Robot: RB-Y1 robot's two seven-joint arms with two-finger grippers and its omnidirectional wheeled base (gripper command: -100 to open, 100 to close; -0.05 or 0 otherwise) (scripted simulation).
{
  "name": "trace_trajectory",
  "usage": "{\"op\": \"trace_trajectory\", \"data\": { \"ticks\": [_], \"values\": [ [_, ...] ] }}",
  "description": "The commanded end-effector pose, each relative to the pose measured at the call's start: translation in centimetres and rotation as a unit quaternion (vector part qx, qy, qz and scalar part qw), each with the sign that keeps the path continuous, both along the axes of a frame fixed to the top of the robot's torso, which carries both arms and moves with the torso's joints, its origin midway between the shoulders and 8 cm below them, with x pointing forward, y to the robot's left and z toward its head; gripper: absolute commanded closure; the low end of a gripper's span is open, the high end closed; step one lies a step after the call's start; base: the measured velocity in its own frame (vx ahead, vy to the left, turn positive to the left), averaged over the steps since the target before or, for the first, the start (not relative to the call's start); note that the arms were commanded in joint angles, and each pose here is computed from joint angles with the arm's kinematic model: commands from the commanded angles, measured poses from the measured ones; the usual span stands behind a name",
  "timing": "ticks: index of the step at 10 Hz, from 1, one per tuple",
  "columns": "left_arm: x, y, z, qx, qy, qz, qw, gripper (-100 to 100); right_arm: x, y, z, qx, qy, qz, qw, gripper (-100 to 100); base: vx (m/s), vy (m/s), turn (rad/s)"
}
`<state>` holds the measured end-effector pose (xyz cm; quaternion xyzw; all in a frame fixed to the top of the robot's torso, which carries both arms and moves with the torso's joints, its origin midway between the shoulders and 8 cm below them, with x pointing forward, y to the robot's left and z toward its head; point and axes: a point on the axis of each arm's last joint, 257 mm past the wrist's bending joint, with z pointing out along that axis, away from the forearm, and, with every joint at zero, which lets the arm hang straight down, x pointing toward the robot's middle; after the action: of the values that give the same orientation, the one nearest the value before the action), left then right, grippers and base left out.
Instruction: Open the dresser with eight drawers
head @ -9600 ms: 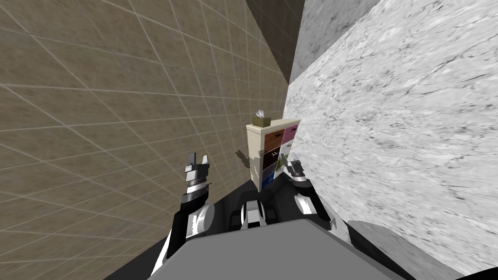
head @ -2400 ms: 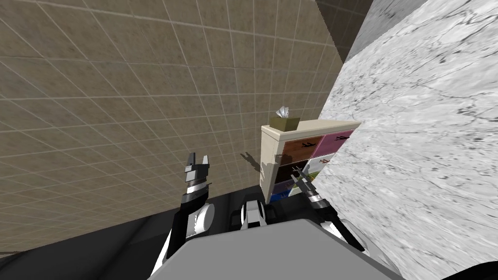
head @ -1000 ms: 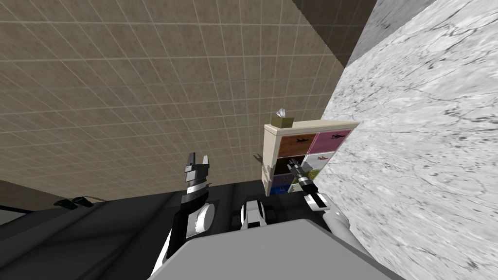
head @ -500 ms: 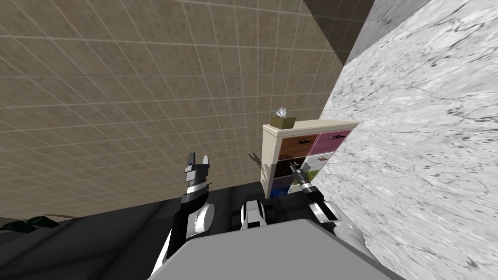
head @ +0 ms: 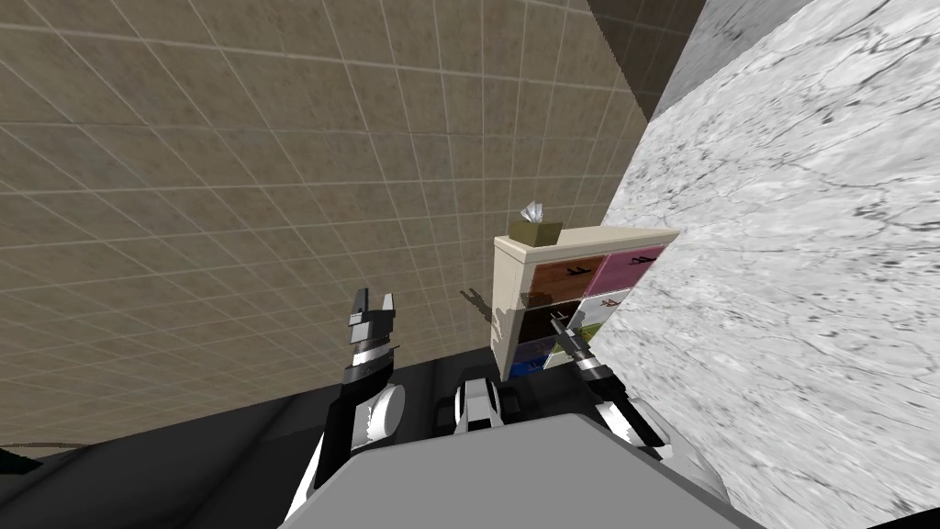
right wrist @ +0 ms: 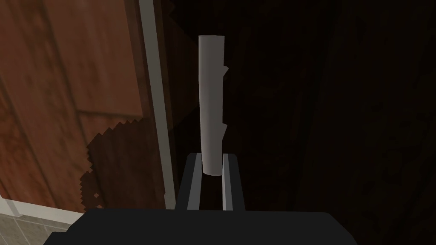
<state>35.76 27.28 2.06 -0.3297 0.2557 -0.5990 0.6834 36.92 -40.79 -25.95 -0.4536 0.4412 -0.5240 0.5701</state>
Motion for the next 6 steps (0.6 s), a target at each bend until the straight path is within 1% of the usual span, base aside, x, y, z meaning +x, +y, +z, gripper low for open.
{"op": "trace_trajectory", "data": {
  "ticks": [1, 2, 3, 4, 6],
  "values": [
    [0.0, 0.0, 0.0, 0.0, 0.0, 0.0, 1.0, 0, -2.5, 1.2, -0.3, 0.004, 0.004, 0.014, 0.9999, 100, 0.109, 0.013, -0.107],
    [0.0, 0.0, 0.0, 0.0, 0.0, 0.0, 1.0, 0, -2.6, 1.0, -0.3, 0.008, 0.003, 0.011, 0.9999, 100, 0.08, 0.013, -0.043],
    [0.0, 0.0, 0.0, 0.0, 0.0, 0.0, 1.0, 0, -2.3, 0.8, -0.1, 0.004, 0.002, 0.011, 0.9999, 100, 0.028, 0.002, -0.008],
    [0.0, 0.0, 0.0, 0.0, 0.0, 0.0, 1.0, 0, -2.2, 0.3, 0.6, 0.007, 0.0, 0.014, 0.9999, 100, -0.104, 0.009, -0.021],
    [0.0, 0.0, 0.0, 0.0, 0.0, 0.0, 1.0, 0, -2.1, 0.0, 1.1, 0.009, -0.001, 0.017, 0.9998, 100, -0.18, 0.031, -0.041]
  ]
}}
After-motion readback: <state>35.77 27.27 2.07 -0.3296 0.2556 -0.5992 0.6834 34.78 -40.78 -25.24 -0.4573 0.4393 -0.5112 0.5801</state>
